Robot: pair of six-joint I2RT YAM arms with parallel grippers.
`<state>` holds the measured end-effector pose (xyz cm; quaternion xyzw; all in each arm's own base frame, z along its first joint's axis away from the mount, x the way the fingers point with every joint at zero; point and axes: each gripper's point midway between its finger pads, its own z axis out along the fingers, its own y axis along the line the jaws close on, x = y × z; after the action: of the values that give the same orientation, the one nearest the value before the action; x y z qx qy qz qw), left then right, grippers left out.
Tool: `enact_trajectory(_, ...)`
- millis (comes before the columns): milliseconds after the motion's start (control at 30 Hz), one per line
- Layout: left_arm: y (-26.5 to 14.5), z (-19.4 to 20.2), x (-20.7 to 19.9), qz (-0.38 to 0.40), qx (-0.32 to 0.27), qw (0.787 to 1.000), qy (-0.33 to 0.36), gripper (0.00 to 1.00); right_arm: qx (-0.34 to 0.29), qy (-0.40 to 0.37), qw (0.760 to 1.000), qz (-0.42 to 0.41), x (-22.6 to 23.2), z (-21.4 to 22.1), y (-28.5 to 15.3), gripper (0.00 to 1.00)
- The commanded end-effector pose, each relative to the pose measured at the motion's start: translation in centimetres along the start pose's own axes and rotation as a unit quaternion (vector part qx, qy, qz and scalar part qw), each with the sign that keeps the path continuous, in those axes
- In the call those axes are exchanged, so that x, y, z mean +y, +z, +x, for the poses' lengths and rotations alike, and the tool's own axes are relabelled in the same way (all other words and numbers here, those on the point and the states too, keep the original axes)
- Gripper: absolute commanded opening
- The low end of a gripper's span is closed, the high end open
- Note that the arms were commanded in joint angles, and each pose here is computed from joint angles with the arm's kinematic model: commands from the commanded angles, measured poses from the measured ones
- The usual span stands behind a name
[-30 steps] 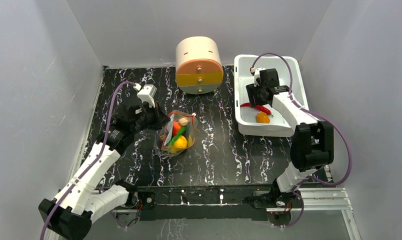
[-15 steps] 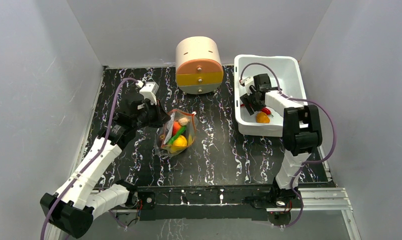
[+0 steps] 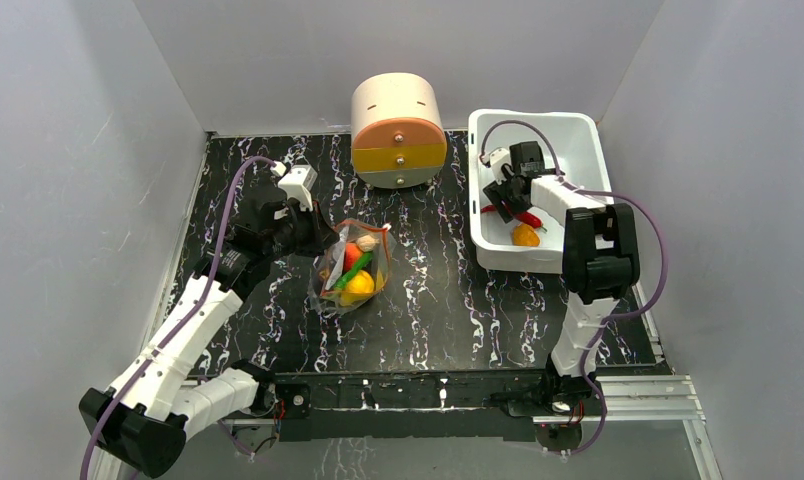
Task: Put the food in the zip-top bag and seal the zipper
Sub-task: Pick up the fake vegetable from the bin.
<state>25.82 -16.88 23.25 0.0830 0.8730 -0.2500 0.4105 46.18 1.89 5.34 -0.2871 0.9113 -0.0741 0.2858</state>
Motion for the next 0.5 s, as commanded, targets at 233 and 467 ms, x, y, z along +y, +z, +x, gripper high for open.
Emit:
enact_trajectory(233,-1.1,-1.2,-0.7,0.008,-0.019,1.000,0.007,0.00,-0.019,0.006,1.000,0.020,-2.1,-1.5,0.9,0.57)
enact_trajectory(467,-1.5,-1.3,-0.9,0.009,-0.025,1.000,0.004,0.00,-0.003,0.006,1.000,0.025,-2.1,-0.5,1.1,0.45)
